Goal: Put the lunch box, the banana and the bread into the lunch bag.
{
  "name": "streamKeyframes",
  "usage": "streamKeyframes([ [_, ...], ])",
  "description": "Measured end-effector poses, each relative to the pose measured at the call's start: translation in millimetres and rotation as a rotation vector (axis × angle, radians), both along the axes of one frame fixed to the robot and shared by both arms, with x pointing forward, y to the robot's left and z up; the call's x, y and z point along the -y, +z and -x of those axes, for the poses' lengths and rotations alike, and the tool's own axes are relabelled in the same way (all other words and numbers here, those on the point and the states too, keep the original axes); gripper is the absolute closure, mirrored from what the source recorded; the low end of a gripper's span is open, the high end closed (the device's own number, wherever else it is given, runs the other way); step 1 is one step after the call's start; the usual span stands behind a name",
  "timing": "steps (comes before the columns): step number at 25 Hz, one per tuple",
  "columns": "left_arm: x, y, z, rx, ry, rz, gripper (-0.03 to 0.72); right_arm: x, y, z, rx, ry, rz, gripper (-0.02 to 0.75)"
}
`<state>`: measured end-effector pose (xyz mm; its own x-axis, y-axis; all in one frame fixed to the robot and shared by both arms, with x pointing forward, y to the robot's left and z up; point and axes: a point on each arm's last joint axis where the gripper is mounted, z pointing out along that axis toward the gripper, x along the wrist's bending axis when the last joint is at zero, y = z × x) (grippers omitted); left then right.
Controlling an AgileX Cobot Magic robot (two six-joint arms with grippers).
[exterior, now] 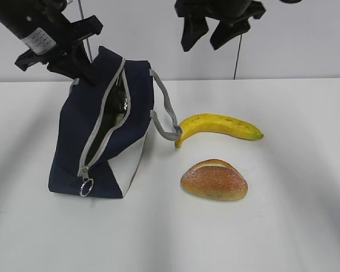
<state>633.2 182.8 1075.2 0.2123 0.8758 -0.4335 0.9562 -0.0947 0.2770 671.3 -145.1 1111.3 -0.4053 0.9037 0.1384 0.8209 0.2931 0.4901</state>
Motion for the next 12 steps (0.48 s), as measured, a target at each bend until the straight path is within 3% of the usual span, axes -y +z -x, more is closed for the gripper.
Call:
streamKeyframes([
  [6, -0.1, -0.4, -0.1, -0.001, -0.001, -0.001, 0.688, 24.3, 2.2, 9.3, 0.047, 0.034, 0.22, 0.248],
  [12, -0.1, -0.4, -0.1, -0.001, -0.001, -0.001, 0.688, 38.0, -48.3, 11.1, -0.06, 0.191, 0.465, 0.249],
])
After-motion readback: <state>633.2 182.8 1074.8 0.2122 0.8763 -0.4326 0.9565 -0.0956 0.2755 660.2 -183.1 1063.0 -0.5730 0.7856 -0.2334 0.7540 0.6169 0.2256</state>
